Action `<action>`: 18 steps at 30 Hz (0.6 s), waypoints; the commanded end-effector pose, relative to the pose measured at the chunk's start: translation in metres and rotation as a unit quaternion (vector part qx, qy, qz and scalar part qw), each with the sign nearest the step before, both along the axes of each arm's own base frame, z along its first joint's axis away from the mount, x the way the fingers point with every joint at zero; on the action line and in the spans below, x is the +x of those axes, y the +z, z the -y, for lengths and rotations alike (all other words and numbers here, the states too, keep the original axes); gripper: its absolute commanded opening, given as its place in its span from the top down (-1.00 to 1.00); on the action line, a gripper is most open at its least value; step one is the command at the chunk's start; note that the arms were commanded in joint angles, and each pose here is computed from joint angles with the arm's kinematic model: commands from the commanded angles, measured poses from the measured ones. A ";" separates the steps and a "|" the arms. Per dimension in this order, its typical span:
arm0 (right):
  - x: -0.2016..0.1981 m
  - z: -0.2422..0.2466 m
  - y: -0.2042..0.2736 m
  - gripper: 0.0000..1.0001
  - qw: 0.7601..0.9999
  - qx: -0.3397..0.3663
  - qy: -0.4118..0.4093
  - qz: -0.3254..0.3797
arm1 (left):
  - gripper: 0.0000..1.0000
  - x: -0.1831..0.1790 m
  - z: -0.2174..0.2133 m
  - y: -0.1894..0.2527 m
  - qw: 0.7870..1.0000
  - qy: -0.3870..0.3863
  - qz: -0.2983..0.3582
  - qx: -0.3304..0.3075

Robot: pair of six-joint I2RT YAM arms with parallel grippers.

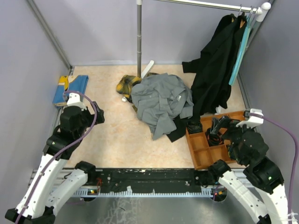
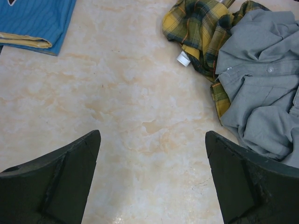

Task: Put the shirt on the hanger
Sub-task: Adjust the shirt at the center of the board.

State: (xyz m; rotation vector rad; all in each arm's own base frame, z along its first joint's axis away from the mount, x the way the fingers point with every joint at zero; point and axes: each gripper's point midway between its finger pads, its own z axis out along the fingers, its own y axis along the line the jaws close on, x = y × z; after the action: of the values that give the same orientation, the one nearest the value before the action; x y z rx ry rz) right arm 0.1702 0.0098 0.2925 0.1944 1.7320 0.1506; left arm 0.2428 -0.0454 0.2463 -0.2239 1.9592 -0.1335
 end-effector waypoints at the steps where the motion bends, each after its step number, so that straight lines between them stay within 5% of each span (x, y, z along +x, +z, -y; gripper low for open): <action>1: -0.009 0.000 0.032 -0.98 0.999 0.015 0.017 0.037 | -0.98 0.000 0.009 0.011 1.000 -0.013 0.007 -0.023; 13: -0.030 -0.003 0.135 -0.98 0.990 -0.033 0.082 0.111 | -0.98 -0.002 0.012 0.004 0.999 -0.014 -0.002 -0.032; 18: -0.007 -0.026 0.165 -0.98 0.985 -0.086 0.125 0.086 | -0.98 -0.003 0.011 0.001 0.999 -0.013 -0.006 -0.029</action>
State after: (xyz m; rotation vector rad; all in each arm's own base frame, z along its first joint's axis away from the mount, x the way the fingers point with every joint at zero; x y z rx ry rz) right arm 0.1381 0.0099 0.4445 0.0226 1.5106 0.2444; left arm 0.2432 -0.0549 0.2435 -0.2400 1.9757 -0.1901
